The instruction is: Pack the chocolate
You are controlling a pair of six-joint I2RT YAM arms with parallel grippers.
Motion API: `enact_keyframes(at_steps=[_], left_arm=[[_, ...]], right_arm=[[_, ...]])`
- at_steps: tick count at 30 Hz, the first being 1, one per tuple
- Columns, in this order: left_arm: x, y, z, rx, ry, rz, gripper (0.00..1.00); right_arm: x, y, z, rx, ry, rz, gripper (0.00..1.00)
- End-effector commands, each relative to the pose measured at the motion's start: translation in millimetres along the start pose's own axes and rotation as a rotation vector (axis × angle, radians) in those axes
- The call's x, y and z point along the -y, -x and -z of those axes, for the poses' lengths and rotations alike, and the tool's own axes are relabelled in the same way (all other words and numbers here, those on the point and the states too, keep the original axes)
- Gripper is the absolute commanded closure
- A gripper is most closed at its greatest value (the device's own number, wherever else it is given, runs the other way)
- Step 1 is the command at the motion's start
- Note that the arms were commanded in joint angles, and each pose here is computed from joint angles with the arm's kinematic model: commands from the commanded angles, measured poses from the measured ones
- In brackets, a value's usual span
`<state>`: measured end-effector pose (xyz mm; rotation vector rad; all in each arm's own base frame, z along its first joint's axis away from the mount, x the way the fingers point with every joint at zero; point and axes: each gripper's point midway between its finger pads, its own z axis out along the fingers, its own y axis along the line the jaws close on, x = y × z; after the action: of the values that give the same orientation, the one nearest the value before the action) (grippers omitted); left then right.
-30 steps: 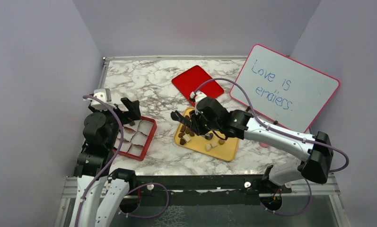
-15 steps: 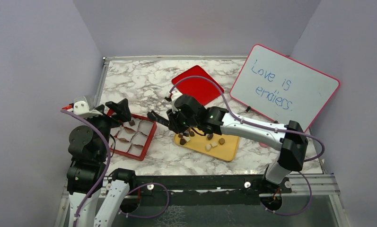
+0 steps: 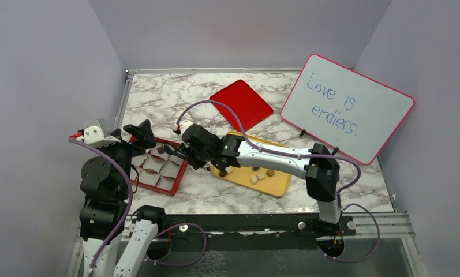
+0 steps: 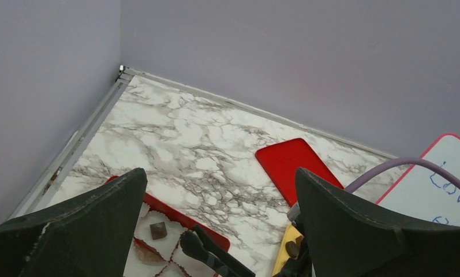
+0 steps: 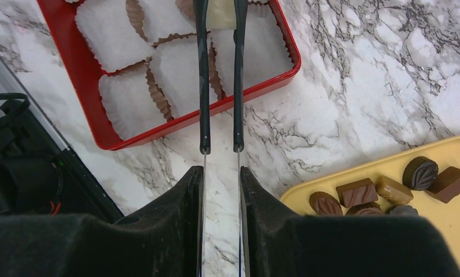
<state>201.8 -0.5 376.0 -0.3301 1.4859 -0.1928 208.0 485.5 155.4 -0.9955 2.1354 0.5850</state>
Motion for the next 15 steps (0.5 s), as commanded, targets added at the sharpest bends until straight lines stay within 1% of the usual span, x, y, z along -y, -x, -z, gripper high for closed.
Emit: enact_keyframes(at_steps=[1, 5, 8, 15], left_arm=[[-9.5, 14.0, 7.0, 0.044, 0.046, -0.03, 0.01], [-9.9, 16.9, 7.2, 0.048, 0.051, -0.036, 0.01], [-14.0, 12.7, 4.7, 0.041, 0.071, -0.048, 0.01], [-17.4, 3.2, 0.2, 0.021, 0.084, -0.061, 0.01]], right_arm=[[9.3, -0.8, -7.4, -0.024, -0.096, 0.037, 0.7], [14.3, -8.7, -13.4, -0.067, -0.148, 0.061, 0.69], [12.3, -10.6, -14.7, -0.08, -0.149, 0.072, 0.68], [8.5, -8.6, -11.0, -0.074, -0.146, 0.075, 0.65]])
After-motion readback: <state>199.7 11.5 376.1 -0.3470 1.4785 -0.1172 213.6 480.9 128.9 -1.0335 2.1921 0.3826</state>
